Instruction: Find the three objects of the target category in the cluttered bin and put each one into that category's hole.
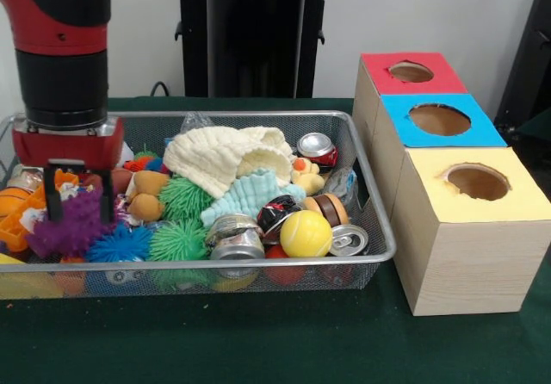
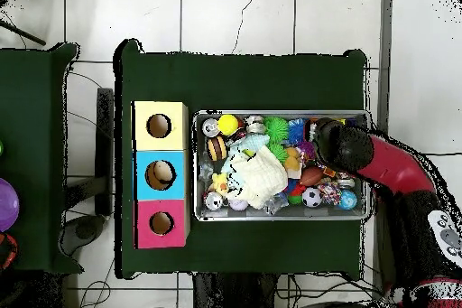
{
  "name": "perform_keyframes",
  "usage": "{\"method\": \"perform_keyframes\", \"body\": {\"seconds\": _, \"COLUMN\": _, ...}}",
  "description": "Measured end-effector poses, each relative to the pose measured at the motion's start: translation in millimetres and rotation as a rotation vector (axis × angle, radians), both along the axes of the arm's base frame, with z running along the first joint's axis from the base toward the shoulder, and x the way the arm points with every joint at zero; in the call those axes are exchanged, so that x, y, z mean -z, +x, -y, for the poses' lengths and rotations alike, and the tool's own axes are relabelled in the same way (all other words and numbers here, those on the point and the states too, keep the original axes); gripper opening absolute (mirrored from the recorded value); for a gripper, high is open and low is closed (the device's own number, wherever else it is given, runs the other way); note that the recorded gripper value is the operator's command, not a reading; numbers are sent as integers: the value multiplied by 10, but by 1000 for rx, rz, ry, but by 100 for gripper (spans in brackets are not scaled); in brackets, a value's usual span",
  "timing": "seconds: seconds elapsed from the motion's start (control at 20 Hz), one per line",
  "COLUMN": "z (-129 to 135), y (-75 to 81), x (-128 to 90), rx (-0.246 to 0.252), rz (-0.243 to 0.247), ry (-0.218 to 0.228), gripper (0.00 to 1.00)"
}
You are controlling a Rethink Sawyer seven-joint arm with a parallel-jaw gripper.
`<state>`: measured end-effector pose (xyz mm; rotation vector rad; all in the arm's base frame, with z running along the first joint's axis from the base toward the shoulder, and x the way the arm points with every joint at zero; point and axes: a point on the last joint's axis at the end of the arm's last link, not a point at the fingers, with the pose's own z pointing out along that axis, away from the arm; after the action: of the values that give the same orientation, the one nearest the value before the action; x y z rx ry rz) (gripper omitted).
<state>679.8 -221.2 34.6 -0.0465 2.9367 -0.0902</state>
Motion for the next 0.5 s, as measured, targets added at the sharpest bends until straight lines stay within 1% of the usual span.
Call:
{"method": "perform_keyframes", "body": {"seconds": 0.15, "z": -209, "y": 80, "x": -54, "rx": -34, "rz": 5, "ry": -9, "gripper": 100}}
{"method": "perform_keyframes", "body": {"seconds": 0.3, "z": -360, "y": 138, "x": -128, "rx": -59, "rz": 11, "ry": -20, "gripper": 100}}
{"method": "perform_keyframes", "body": {"seconds": 0.4, "z": -424, "y": 153, "x": -167, "rx": -69, "rz": 12, "ry": -26, "gripper": 100}}
{"method": "perform_keyframes", "body": {"seconds": 0.5, "z": -476, "y": 130, "x": -209, "rx": -77, "rz": 10, "ry": -30, "gripper": 100}}
